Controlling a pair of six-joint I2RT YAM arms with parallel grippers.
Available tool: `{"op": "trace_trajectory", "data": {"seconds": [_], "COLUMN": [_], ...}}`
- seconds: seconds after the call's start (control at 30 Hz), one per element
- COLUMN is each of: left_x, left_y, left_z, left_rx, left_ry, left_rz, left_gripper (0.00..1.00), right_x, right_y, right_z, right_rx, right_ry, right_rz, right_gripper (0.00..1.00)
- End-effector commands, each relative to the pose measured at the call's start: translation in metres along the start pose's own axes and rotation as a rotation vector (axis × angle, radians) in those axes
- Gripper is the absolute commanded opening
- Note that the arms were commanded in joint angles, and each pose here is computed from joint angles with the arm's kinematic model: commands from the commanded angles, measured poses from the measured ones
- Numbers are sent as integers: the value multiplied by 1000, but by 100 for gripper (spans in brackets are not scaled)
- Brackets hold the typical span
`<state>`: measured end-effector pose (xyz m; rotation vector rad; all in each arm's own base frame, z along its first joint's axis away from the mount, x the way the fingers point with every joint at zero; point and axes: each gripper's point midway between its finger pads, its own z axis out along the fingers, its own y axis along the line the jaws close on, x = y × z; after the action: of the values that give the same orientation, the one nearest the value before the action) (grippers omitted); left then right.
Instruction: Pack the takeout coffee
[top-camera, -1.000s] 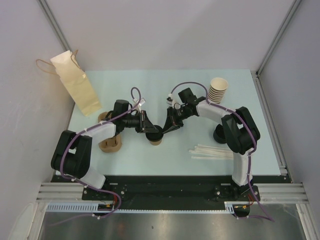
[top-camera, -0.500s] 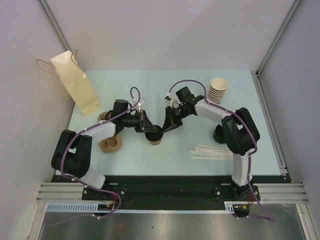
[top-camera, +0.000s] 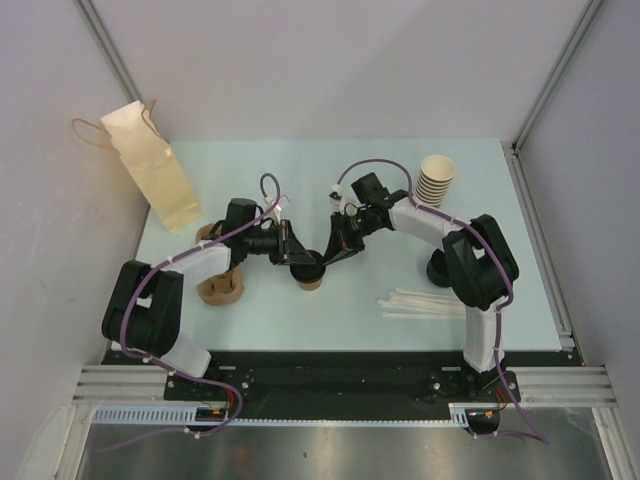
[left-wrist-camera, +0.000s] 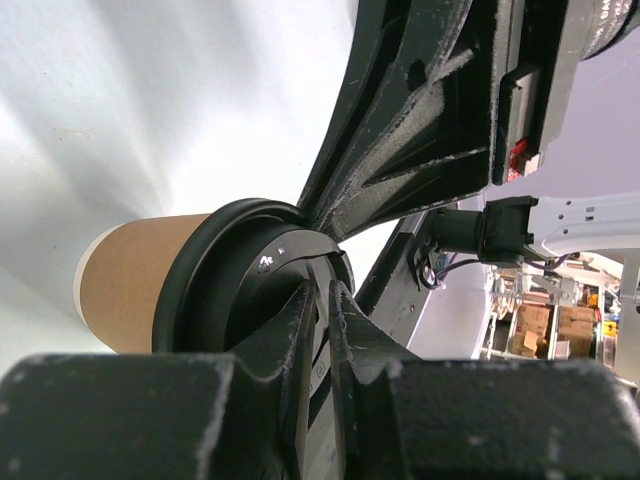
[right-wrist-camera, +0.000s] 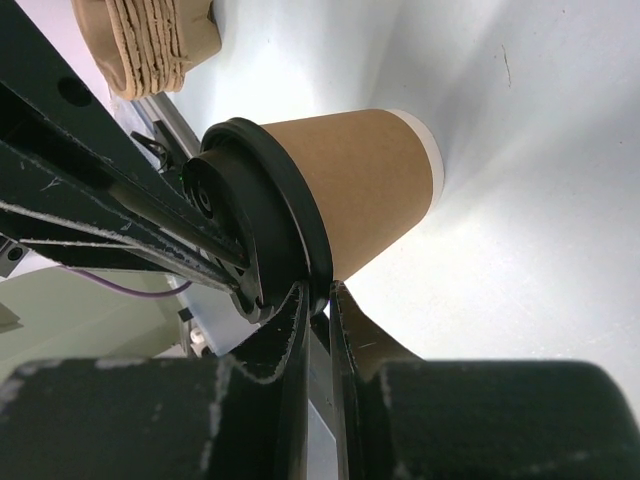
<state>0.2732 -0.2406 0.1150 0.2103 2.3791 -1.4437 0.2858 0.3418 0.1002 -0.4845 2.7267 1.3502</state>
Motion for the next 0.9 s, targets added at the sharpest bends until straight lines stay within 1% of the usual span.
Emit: {"op": "trace_trajectory", "data": {"seconds": [0.0, 0.2, 0.37, 0.43, 0.57, 0.67, 0.73, 0.87], "left_x": [-11, -22, -30, -31, -30, -22, -19, -15], "left_y": [-5, -37, -66, -68, -50, -31, -23, -21], "left_z": [-5, -14, -29, -35, -53, -61, -64, -65], "left_rx": [-13, 68, 121, 110, 46, 7, -6, -4], "left_ry": [-52, -89, -121, -132, -157, -136, -136, -136], "left_rz": [59, 115, 183, 193, 152, 103, 97, 94], "left_gripper": [17, 24, 33, 37, 43, 44, 44, 44], "right_x": [-4, -3, -4, -5, -6, -6, -6, -9], "right_y": [-31, -28, -27, -26, -23, -15, -10, -10], "right_z": [11, 12, 12, 10, 8, 8, 7, 3], "right_rx": [79, 65, 61, 60, 45, -3, -34, -64], "right_ry": [-17, -14, -17, -20, -22, -16, -13, -22], "right_rz": [-17, -16, -15, -18, -16, -17, -11, 6], "right_gripper": [0, 0, 0, 0, 0, 0, 0, 0]}}
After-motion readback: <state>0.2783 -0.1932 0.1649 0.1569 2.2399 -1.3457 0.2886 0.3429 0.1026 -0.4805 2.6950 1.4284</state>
